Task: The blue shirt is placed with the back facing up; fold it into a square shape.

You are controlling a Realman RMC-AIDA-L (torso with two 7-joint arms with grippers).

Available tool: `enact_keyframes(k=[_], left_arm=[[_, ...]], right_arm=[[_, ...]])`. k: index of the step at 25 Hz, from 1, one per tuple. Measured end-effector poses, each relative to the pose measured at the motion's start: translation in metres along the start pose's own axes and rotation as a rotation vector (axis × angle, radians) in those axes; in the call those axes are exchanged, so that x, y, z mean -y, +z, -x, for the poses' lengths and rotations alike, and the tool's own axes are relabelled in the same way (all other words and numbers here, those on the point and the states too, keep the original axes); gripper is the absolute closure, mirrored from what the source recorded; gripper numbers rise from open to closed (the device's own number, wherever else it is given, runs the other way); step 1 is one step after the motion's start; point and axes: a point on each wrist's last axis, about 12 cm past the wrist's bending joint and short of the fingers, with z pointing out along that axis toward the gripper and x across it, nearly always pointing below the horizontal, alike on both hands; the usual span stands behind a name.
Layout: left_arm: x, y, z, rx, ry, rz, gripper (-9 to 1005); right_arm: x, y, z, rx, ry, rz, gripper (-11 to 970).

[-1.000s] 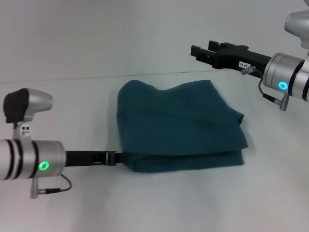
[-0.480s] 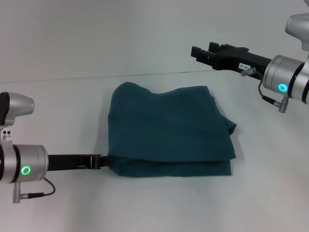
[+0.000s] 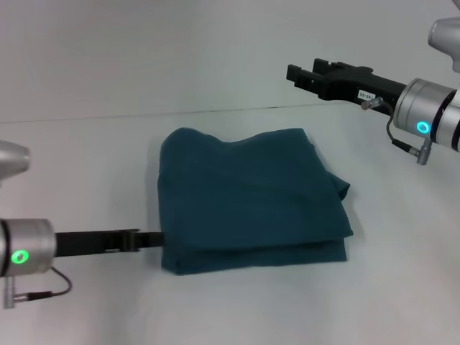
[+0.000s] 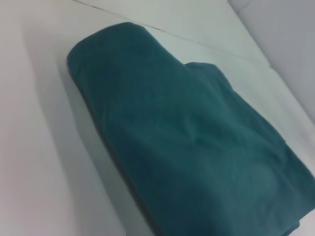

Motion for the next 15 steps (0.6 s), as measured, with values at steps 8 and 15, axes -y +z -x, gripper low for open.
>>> enact_keyframes(k=[8,15], left_arm=[[-0.009,-0.035,0.0,0.072,0.012,0.0,769],[0.001,-0.04,0.017,0.208,0.177,-0.035,516]], right_arm=[[0.005,-0.005,0.0,0.012,-0.004,-0.012,272],[0.005,-0.029,-0.009,0.037,-0.06,0.088,256]])
